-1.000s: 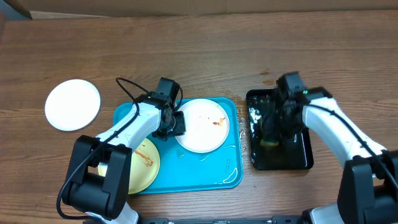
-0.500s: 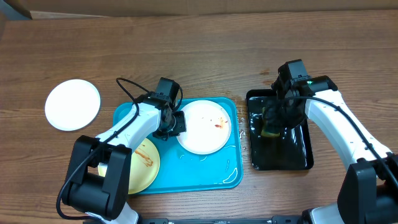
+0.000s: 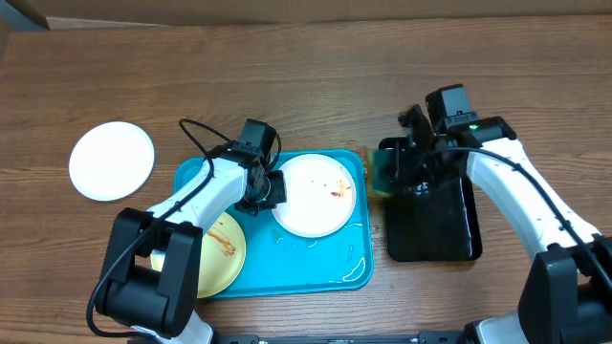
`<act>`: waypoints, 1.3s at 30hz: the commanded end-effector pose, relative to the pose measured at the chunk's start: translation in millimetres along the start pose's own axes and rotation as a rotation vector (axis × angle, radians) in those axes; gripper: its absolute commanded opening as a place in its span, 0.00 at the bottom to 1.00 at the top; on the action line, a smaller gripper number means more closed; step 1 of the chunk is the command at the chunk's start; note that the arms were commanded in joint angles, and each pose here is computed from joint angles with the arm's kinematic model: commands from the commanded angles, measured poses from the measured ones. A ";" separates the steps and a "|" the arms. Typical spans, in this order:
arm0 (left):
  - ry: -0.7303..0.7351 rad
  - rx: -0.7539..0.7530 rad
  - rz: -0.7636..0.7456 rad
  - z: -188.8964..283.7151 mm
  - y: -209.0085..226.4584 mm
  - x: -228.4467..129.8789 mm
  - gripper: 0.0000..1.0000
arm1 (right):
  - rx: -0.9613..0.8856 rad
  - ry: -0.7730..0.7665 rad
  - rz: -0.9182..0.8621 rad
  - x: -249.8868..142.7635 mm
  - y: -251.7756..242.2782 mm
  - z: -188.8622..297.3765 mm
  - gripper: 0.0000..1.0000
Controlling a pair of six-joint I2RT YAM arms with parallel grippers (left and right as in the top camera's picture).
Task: Clean dirty plates on tray and stack at the side
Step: 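Lift the sponge with the right gripper back onto the stained plate, then scrub the white plate again with the sponge in the right gripper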
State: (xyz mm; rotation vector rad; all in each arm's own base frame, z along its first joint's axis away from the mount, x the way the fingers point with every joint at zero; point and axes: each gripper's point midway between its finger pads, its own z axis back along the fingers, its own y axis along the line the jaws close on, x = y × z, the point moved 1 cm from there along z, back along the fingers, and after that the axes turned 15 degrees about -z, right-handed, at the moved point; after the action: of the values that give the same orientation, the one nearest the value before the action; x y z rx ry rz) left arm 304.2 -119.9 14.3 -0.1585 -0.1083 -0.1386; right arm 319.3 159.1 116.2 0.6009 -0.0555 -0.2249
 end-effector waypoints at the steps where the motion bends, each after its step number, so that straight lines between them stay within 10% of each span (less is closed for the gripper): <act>1: 0.048 0.023 -0.017 -10.5 5.8 -13.4 0.04 | 0.119 0.044 0.105 -15.7 41.1 -7.0 0.04; 39: 0.079 0.147 -0.023 -8.2 26.9 -21.7 0.04 | -0.274 -0.080 0.259 -26.2 34.6 -138.6 0.04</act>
State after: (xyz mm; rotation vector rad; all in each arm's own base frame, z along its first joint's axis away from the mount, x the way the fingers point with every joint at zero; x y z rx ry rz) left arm 300.5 -117.0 13.8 -0.1428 -0.0919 -0.1401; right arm 305.9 287.7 26.2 0.4159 -0.1196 0.0165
